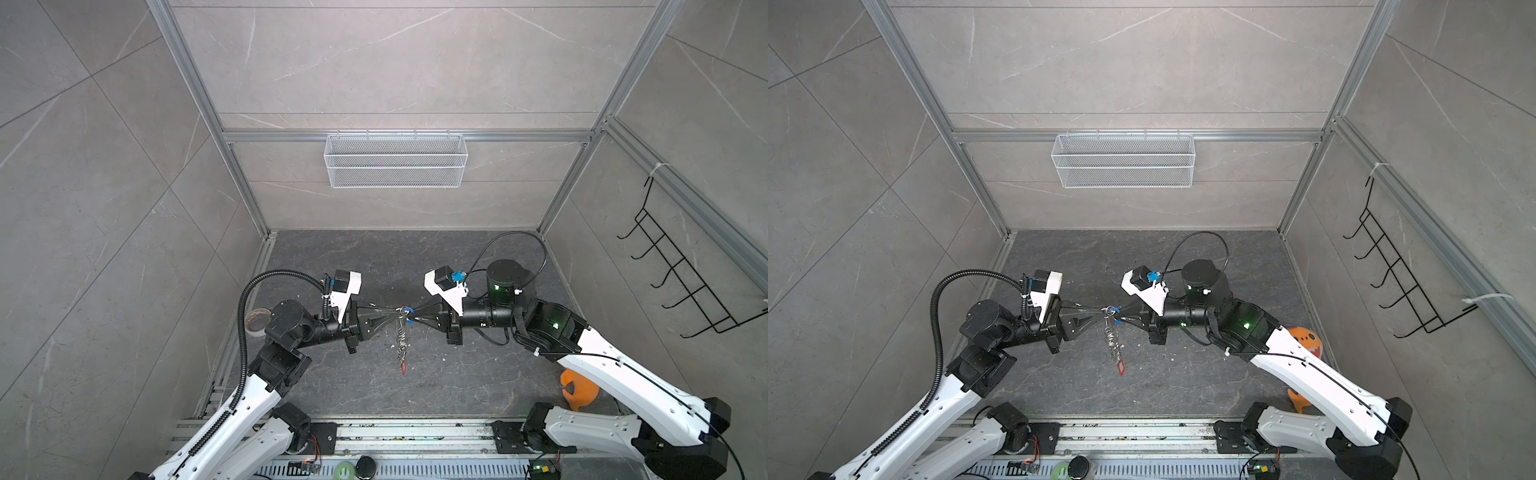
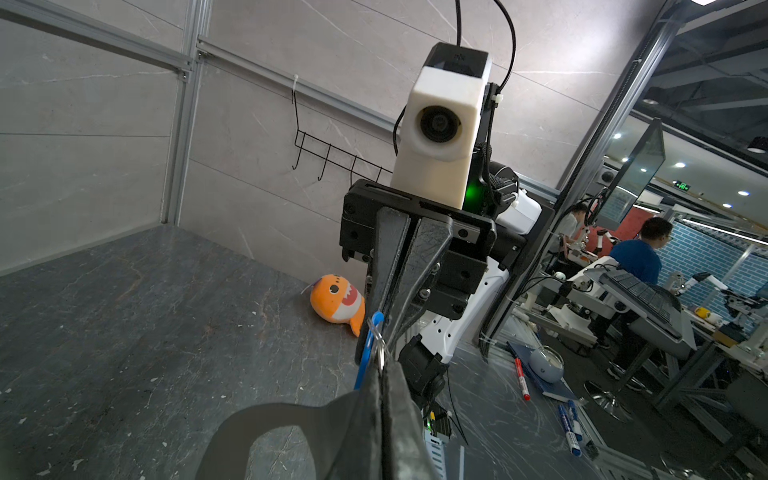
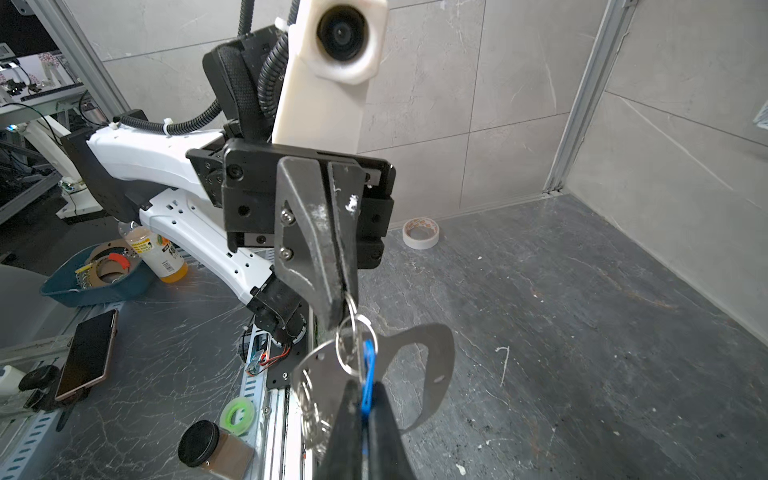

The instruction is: Remove the keys from the keyring

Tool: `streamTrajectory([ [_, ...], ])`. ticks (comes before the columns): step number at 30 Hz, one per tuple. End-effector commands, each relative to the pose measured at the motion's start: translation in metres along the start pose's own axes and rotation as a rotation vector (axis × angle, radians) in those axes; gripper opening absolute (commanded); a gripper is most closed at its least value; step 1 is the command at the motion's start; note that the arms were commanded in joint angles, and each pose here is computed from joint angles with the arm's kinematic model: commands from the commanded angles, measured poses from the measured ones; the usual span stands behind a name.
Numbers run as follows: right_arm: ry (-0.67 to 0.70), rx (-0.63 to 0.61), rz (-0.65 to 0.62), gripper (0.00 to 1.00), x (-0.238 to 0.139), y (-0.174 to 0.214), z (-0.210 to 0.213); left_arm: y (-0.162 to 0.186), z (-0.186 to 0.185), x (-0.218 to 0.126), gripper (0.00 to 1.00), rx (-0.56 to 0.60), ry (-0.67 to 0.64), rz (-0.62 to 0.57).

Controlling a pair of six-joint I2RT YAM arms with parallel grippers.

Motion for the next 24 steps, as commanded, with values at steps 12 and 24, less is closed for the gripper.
streamTrajectory([
  [12, -0.031, -0.062, 0.025, 0.0, -0.007, -0.019, 0.002, -0.015, -0.014, -0.002, 0.0, 0.06, 0.076, 0.003],
  [24, -0.066, -0.054, 0.042, 0.0, 0.0, -0.015, -0.009, -0.024, -0.023, -0.003, 0.0, 0.064, 0.167, -0.065],
])
Point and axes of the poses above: each gripper's point midway between its finger pads, its own x axis out along the fingers, its own z axis along the line the jaws close on, y = z × x, the point moved 9 cm from there along -x, back along the fingers, and after that the axes turned 9 degrees about x, right-handed, at the moved point
